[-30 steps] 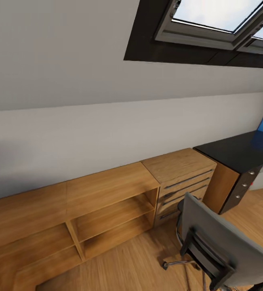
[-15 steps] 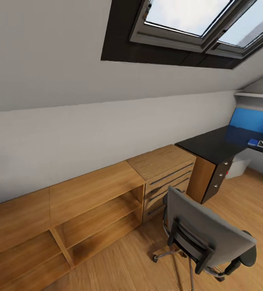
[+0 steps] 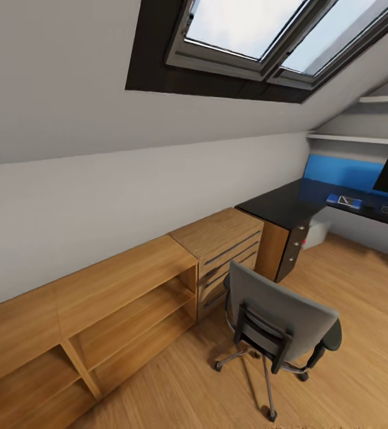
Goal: In the bedroom, organize the workspace by keeping the computer under the desk, ensuring the monitor is on the desk, placing the keyboard on the desk next to the monitor, placing the mouse on the desk next to the keyboard, moving the folder from the swivel chair onto the desk next to the mouse, stacking the notebook on top of the folder with the pen on top of the notebook, and positioning the swivel chair next to the desk.
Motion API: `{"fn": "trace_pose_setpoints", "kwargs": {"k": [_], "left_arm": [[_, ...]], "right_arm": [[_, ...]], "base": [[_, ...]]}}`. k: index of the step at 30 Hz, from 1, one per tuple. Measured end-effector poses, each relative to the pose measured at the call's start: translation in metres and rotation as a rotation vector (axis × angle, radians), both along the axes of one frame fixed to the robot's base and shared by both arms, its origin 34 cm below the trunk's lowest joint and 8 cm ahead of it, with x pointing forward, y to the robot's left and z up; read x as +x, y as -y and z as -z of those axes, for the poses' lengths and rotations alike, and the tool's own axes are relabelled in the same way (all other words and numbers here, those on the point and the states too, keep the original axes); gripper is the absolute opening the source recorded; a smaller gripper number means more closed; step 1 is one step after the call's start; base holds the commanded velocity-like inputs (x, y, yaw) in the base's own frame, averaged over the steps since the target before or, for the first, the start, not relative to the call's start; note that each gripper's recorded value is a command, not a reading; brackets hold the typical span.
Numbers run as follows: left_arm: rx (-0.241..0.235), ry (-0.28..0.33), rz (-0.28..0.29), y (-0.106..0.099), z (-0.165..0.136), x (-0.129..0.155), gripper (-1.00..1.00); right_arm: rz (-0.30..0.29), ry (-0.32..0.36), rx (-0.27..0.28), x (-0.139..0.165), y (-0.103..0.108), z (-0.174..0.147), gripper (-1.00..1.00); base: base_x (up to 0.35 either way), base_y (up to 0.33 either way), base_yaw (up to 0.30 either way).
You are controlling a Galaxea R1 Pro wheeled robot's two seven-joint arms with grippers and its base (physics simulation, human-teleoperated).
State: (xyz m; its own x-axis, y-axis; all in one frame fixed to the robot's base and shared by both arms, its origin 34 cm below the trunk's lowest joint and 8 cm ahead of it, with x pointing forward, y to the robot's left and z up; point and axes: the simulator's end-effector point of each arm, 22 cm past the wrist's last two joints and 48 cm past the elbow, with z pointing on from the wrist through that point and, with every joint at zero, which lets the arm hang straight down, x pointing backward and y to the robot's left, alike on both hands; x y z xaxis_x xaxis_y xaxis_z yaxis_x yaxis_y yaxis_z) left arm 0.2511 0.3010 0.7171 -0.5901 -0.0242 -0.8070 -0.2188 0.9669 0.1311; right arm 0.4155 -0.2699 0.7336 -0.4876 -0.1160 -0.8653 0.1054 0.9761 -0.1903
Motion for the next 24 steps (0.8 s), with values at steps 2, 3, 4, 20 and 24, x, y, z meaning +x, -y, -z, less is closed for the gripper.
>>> {"fn": "trace_pose_setpoints", "kwargs": {"k": [2, 3, 4, 20, 24], "left_arm": [[0.000, 0.000, -0.001, -0.0001, 0.0000, 0.0000, 1.00], [0.000, 0.000, 0.000, -0.0001, 0.0000, 0.0000, 1.00], [0.000, 0.000, 0.000, -0.0001, 0.0000, 0.0000, 1.00], [0.001, 0.000, -0.001, -0.0007, -0.0002, -0.0003, 1.00], [0.002, 0.001, -0.001, -0.0013, -0.0003, 0.0000, 1.00]], "right_arm": [[0.000, 0.000, 0.000, 0.0000, 0.0003, 0.0000, 1.00], [0.000, 0.000, -0.001, -0.0001, 0.0006, 0.0000, 1.00], [0.000, 0.000, -0.001, -0.0001, 0.0006, 0.0000, 1.00], [0.000, 0.000, 0.000, -0.0004, -0.0001, -0.0001, 1.00], [0.000, 0.000, 0.000, -0.0004, 0.0000, -0.0002, 1.00]], "base": [[-0.003, 0.003, -0.278], [-0.002, 0.002, -0.278], [-0.001, 0.001, -0.278], [0.068, 0.019, -0.277], [0.303, 0.058, -0.278]]}}
